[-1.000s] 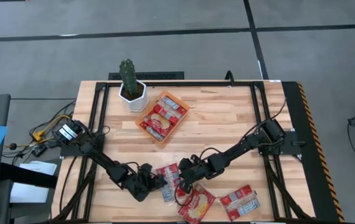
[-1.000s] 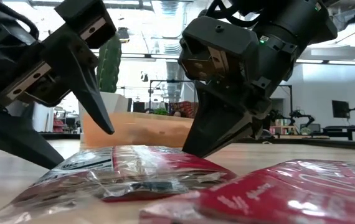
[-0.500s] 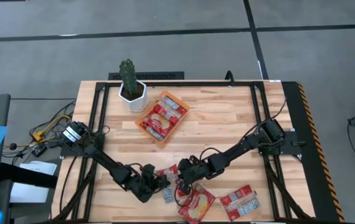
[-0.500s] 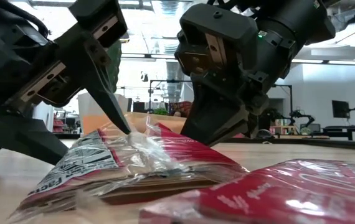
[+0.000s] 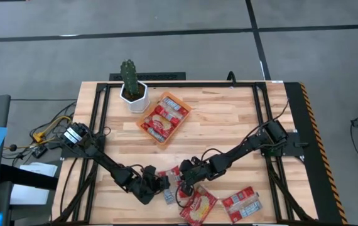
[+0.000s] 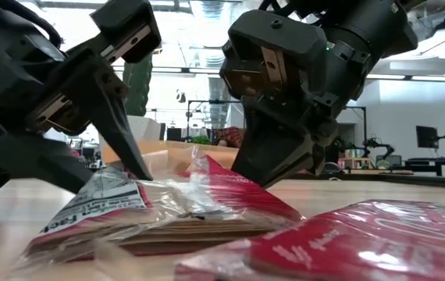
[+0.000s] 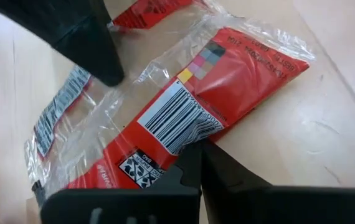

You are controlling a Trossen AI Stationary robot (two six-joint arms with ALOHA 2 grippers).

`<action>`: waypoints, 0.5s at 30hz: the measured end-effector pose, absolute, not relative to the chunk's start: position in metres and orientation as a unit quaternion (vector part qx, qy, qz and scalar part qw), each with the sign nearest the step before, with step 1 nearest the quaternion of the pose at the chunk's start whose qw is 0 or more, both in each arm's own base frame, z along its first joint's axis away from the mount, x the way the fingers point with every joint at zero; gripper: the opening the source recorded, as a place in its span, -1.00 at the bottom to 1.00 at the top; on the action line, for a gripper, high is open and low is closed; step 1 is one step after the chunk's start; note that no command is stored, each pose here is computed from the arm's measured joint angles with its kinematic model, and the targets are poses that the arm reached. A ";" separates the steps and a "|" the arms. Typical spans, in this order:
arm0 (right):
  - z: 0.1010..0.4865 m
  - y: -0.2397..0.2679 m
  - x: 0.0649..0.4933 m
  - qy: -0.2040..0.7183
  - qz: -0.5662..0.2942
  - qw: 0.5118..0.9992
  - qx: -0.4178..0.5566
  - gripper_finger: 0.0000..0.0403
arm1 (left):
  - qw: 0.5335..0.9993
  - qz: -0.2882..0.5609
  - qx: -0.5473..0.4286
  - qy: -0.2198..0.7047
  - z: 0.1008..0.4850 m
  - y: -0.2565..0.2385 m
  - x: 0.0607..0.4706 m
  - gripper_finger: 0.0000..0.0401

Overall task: Sort popcorn bags into baskets
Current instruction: Put the popcorn bag into the orange bin

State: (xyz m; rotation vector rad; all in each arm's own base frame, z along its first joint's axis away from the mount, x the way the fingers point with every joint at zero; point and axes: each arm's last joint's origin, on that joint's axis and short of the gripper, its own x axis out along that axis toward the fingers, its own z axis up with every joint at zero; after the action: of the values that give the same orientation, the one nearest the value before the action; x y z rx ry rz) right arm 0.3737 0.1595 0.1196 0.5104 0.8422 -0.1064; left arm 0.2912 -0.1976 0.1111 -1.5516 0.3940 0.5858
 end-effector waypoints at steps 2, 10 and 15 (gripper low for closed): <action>0.120 0.160 0.373 0.407 -0.047 0.878 0.247 -0.88 | 0.661 0.254 -0.685 0.173 0.112 -0.198 0.292 -0.67; 0.169 0.154 0.359 0.403 -0.040 0.882 0.243 -0.83 | 0.660 0.240 -0.693 0.162 0.115 -0.199 0.293 -0.95; 0.219 0.147 0.333 0.384 -0.056 0.894 0.225 -0.88 | 0.657 0.229 -0.704 0.143 0.121 -0.199 0.295 -0.97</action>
State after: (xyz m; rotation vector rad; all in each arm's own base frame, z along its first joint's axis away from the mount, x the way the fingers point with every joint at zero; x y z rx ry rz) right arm 0.3326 0.1473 0.2186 0.4658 0.7974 -0.1166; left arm 0.2951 -0.1994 0.1209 -1.5948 0.3239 0.5183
